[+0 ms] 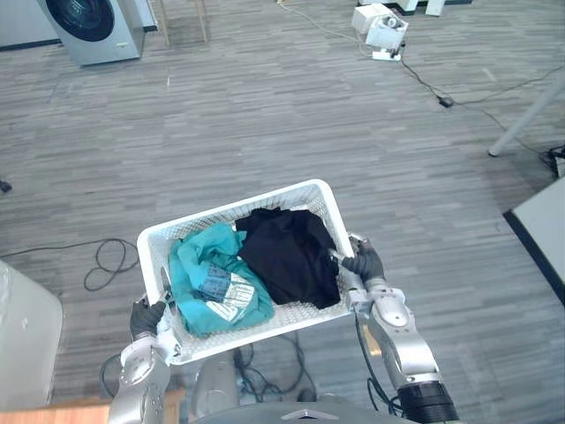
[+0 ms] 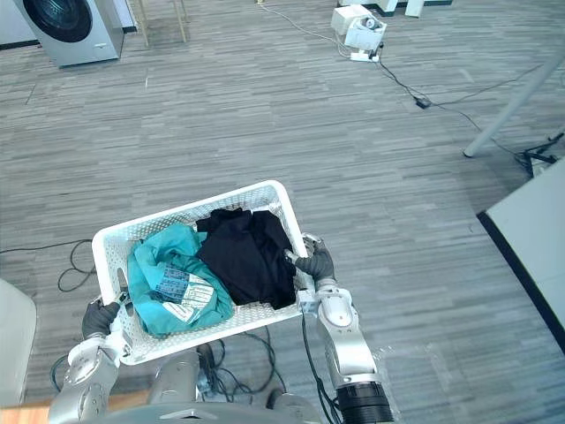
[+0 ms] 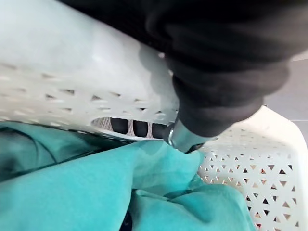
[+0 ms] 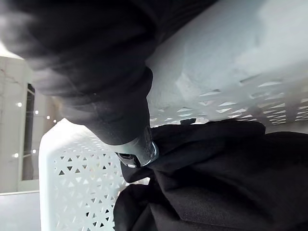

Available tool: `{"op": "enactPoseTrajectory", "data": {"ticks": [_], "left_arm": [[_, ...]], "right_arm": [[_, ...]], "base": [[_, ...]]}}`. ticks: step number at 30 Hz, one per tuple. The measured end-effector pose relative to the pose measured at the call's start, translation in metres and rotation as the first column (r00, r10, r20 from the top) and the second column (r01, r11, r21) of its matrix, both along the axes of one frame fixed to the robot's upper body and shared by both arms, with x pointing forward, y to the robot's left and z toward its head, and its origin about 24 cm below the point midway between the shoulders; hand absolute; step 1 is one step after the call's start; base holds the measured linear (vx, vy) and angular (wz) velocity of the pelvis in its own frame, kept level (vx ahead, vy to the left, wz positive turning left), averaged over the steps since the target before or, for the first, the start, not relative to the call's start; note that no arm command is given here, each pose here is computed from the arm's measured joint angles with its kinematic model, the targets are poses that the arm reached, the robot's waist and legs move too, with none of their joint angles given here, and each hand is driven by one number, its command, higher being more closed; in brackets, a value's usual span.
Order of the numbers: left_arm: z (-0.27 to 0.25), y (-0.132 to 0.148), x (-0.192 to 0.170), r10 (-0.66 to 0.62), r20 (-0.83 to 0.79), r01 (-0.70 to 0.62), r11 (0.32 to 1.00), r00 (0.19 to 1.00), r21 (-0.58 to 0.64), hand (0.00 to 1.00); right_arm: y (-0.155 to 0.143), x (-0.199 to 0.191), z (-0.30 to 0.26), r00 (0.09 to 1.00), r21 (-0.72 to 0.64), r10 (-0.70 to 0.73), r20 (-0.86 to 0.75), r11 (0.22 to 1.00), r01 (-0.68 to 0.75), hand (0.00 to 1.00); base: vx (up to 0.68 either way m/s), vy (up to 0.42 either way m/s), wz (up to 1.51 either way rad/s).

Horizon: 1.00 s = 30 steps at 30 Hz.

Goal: Pick up the laundry basket with both hands and put the clothes into the washing machine.

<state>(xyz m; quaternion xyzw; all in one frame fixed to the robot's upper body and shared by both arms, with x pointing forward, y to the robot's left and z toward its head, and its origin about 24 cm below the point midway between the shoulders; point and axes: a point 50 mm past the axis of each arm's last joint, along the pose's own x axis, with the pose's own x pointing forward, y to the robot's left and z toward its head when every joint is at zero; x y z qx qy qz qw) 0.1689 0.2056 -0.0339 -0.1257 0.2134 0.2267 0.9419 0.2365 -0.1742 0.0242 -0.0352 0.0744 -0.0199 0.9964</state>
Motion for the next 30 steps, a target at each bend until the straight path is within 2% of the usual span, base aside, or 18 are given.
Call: {"op": "enactPoseTrajectory", "data": {"ticks": [4,9,13,18,23,30], "left_arm": [[0.004,0.007,0.001,-0.062,-0.02,0.064,0.991,0.998,0.118,1.0],[0.02,0.011,0.01,-0.112,0.024,0.104,0.972,0.993,0.209,1.0],[0.028,0.002,0.014,-0.149,0.063,0.133,0.969,0.987,0.209,1.0],[0.023,-0.005,0.015,-0.139,0.058,0.128,0.977,0.989,0.172,1.0],[0.01,-0.014,0.005,-0.123,0.023,0.12,0.987,0.992,0.103,1.0],[-0.005,-0.017,-0.013,-0.11,-0.065,0.114,0.991,0.992,0.065,1.0]], "right_arm": [[0.003,-0.016,-0.029,0.992,0.052,-0.051,-0.119,0.997,0.058,1.0],[0.009,-0.027,-0.035,0.987,0.097,-0.071,-0.144,0.992,0.085,1.0],[0.001,-0.035,-0.027,0.985,0.082,-0.128,-0.114,0.987,0.137,1.0],[-0.005,-0.037,-0.018,0.988,0.059,-0.128,-0.082,0.989,0.133,1.0],[-0.013,-0.048,-0.006,0.985,0.068,-0.168,-0.043,0.983,0.171,1.0],[-0.014,-0.048,-0.007,0.978,0.083,-0.201,-0.048,0.975,0.204,1.0]], "base": [[0.49,0.246,0.84],[0.59,0.026,0.74],[0.58,-0.093,0.46],[0.64,-0.219,-0.14],[0.65,-0.237,-0.65],[0.47,0.0,-0.49]]}}
